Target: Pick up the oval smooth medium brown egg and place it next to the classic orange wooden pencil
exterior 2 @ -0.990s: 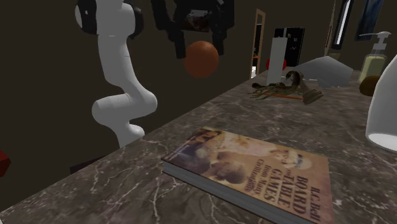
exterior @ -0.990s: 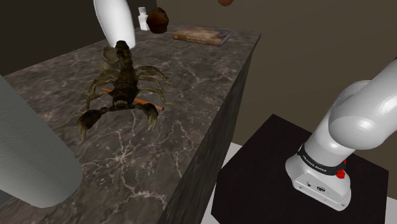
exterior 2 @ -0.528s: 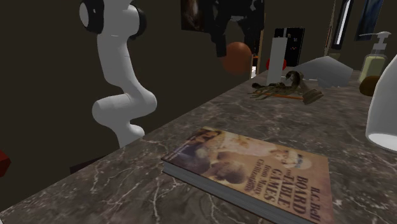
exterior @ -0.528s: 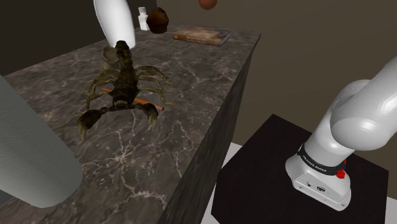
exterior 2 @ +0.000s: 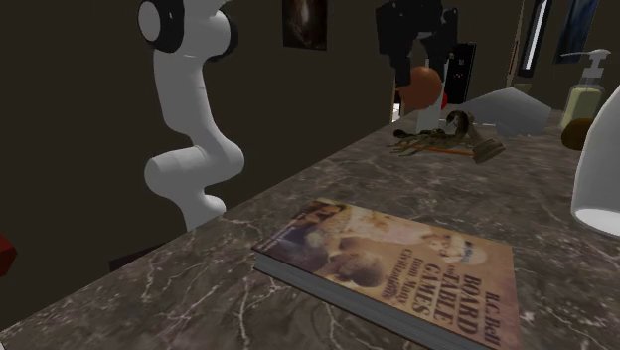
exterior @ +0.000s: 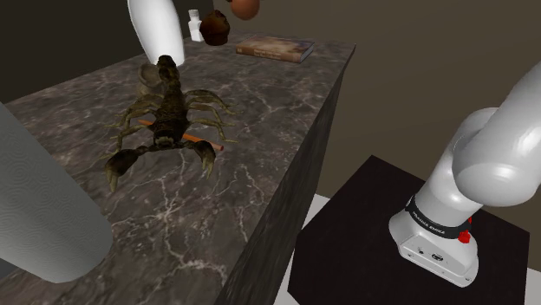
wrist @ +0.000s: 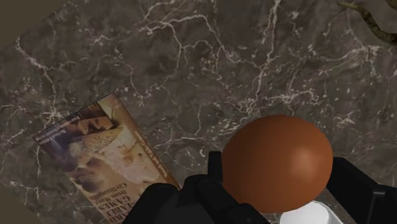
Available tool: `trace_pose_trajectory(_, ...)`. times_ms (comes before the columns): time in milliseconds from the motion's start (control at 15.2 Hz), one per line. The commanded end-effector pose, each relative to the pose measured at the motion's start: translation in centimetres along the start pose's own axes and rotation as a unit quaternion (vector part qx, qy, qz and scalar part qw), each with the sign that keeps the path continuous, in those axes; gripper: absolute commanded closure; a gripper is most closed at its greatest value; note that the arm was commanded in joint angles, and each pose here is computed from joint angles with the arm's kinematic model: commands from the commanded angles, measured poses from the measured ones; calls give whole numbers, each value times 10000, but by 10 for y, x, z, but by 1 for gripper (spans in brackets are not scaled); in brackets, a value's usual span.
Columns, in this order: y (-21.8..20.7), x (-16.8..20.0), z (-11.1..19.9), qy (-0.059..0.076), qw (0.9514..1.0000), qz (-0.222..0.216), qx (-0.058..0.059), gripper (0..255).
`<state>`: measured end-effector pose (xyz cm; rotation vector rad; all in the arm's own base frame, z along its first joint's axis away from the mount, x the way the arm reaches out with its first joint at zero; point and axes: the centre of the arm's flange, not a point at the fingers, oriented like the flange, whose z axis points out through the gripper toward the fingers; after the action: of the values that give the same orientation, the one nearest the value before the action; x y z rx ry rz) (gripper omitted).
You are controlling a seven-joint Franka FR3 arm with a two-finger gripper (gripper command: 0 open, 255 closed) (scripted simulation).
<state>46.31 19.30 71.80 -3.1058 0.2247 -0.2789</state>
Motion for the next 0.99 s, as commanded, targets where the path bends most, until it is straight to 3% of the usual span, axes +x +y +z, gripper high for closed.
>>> trace_pose_trajectory(0,-25,-1,-1,3,10000,11,3,255)
trace_pose_trajectory(660,-158,-13,0,3,10000,11,3,255)
trace_pose_trajectory(924,-157,-17,21,3,10000,11,3,255)
